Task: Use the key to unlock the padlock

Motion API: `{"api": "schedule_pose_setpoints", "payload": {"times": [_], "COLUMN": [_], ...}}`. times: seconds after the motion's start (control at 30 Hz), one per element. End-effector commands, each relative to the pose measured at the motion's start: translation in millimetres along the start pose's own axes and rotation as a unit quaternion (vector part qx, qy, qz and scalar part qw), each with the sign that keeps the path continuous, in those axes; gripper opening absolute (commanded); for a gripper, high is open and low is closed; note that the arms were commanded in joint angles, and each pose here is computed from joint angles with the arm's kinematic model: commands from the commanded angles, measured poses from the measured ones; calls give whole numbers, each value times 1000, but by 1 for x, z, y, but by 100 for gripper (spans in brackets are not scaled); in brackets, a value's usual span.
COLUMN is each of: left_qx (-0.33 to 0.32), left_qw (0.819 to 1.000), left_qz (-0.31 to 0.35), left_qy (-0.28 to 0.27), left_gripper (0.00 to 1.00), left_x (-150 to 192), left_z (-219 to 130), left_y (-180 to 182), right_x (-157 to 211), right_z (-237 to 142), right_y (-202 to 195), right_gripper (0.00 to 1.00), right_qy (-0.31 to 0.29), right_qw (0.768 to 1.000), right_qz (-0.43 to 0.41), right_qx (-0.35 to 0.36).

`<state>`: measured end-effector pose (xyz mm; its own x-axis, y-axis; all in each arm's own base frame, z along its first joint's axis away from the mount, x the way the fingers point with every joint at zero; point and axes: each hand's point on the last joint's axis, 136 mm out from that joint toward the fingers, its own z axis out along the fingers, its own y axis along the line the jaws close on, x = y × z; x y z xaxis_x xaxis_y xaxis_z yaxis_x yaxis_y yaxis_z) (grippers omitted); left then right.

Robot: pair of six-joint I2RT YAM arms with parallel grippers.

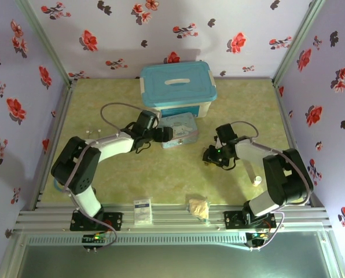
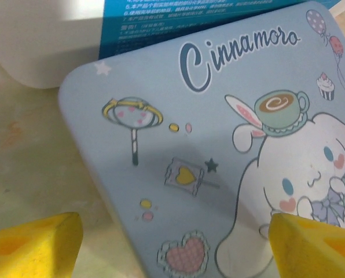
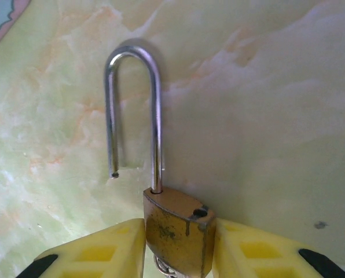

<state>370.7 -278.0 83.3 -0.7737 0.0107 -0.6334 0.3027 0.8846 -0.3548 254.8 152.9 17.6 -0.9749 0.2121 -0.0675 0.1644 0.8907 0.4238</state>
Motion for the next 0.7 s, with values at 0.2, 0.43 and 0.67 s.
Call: {"api": "schedule_pose_setpoints", "payload": {"times": [0.2, 0.43, 0.67], "left_qx": [36, 26, 16], "left_qw": [999, 999, 996], "left_qz": [-15, -13, -16], "left_qy": [-35, -44, -81], "left_gripper": [84, 85, 91], "left_x": [-39, -54, -64], "left_z": [17, 4, -53], "left_y": [-18, -15, -1], "right_x": [3, -9, -23], "right_z": [-32, -44, -58], "right_y": [-64, -54, -45], "right_gripper": [43, 51, 55], "right_qy": [-20, -53, -94], "right_qw": [985, 986, 984], "right_qz": [3, -3, -14], "right_qx": [171, 160, 148]}}
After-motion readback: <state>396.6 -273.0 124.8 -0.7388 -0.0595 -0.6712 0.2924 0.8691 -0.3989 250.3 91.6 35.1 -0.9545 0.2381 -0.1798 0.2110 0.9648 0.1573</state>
